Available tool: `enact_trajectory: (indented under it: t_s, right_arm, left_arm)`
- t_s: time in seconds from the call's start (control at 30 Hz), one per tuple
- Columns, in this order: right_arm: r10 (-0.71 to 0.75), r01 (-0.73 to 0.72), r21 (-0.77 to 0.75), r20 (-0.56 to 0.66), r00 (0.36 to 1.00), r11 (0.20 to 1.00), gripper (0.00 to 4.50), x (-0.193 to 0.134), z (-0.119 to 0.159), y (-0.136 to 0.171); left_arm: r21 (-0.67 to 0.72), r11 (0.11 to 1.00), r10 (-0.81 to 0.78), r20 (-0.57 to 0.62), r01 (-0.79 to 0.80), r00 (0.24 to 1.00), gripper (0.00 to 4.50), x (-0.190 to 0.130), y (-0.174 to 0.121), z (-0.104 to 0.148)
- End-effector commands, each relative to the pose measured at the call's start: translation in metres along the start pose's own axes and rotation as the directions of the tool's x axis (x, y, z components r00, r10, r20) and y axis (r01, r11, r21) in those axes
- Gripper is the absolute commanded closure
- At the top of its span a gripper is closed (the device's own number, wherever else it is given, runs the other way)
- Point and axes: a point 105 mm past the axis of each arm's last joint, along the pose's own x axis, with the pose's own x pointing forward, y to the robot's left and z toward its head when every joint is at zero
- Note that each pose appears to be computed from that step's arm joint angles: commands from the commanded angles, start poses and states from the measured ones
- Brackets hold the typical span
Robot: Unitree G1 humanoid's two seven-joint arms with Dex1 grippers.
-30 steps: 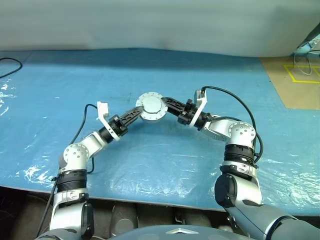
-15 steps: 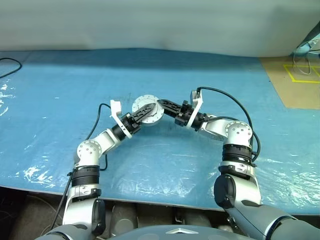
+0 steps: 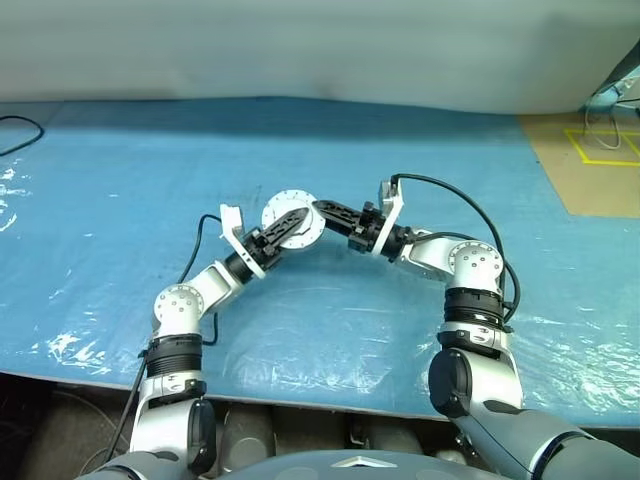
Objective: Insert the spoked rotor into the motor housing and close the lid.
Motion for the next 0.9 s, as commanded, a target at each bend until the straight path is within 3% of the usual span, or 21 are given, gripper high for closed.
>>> enact_trajectory:
  t_s: [0.03,0.4,0.5,0.6,0.83,0.9]
  right_arm:
    - [0.102,-0.100,-0.063,0.023,0.995,0.993,3.26,0.005,0.008,0.026]
    - [0.015,0.000,-0.140,0.107,0.994,0.990,3.26,0.005,0.019,0.014]
    - [0.043,-0.017,-0.190,0.136,0.990,0.982,2.32,0.003,0.023,0.018]
    - [0.042,-0.027,-0.147,0.105,0.994,0.989,1.27,0.005,0.019,0.017]
    - [0.019,-0.001,-0.136,0.133,0.991,0.991,1.27,0.004,0.025,0.013]
    - [-0.043,0.070,-0.169,0.157,0.987,0.983,1.27,0.001,0.030,0.004]
  left_arm:
    - [0.017,1.000,-0.004,0.039,0.003,0.999,1.88,0.001,-0.007,0.011]
    - [0.074,0.994,0.077,0.078,-0.083,0.994,1.90,0.007,0.003,0.022]
    - [0.095,0.992,0.073,0.103,-0.082,0.992,1.90,0.010,0.001,0.030]
    - [0.109,0.992,0.051,0.156,-0.068,0.986,1.90,0.014,-0.005,0.045]
    - [0.189,0.966,0.121,0.280,-0.178,0.952,1.90,0.011,0.004,0.078]
    - [0.216,0.933,0.187,0.388,-0.286,0.903,1.90,0.001,0.014,0.103]
